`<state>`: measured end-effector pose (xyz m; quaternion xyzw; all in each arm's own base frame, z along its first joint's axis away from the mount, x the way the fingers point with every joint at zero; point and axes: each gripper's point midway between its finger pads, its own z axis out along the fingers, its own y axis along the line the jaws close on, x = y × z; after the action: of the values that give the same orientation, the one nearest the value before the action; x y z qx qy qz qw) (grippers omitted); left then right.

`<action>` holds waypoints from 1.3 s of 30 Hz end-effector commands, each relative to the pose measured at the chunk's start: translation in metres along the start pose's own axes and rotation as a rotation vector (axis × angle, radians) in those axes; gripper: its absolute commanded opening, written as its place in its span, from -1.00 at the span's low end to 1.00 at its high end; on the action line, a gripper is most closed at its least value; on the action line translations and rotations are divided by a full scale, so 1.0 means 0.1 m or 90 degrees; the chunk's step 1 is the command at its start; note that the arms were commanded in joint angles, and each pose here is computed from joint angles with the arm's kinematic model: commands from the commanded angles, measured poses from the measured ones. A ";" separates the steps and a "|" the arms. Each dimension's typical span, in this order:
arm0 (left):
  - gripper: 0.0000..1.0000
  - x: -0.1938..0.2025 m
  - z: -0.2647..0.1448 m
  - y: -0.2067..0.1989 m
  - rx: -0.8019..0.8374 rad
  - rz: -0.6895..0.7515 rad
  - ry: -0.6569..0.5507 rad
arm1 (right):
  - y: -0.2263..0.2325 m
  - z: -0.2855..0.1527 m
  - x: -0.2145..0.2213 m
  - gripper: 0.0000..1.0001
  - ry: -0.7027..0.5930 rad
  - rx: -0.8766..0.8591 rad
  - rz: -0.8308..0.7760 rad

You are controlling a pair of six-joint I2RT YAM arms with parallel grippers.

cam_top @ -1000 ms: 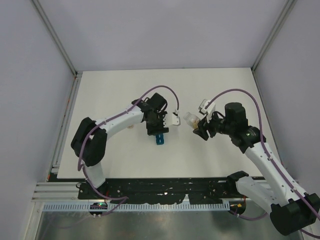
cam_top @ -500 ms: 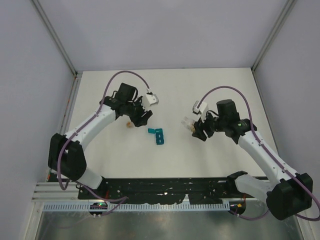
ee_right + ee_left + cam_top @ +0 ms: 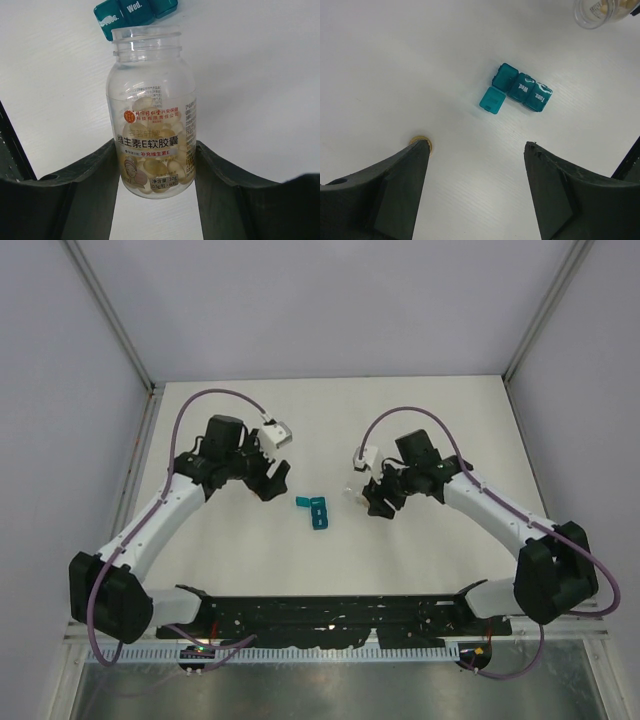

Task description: Sort the pills into containers

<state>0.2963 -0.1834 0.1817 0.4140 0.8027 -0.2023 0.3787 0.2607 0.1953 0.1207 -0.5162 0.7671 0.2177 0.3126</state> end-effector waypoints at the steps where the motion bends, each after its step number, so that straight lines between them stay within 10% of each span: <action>1: 0.62 -0.12 -0.12 0.01 -0.026 -0.016 -0.044 | -0.07 0.09 -0.21 -0.89 0.002 -0.003 -0.064; 19: 0.79 -0.08 -0.28 -0.03 -0.056 -0.036 -0.077 | -0.12 0.60 -0.29 -0.89 0.103 -0.072 -0.166; 39: 0.77 -0.35 -0.03 -0.31 0.117 -0.028 -0.181 | 0.12 0.52 -0.54 -0.89 -0.013 -0.094 -0.145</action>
<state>0.2824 -0.1931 0.1866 0.3832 0.7759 -0.2692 0.4226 0.2792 0.2530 0.0847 -0.6240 0.7089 0.2154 0.2483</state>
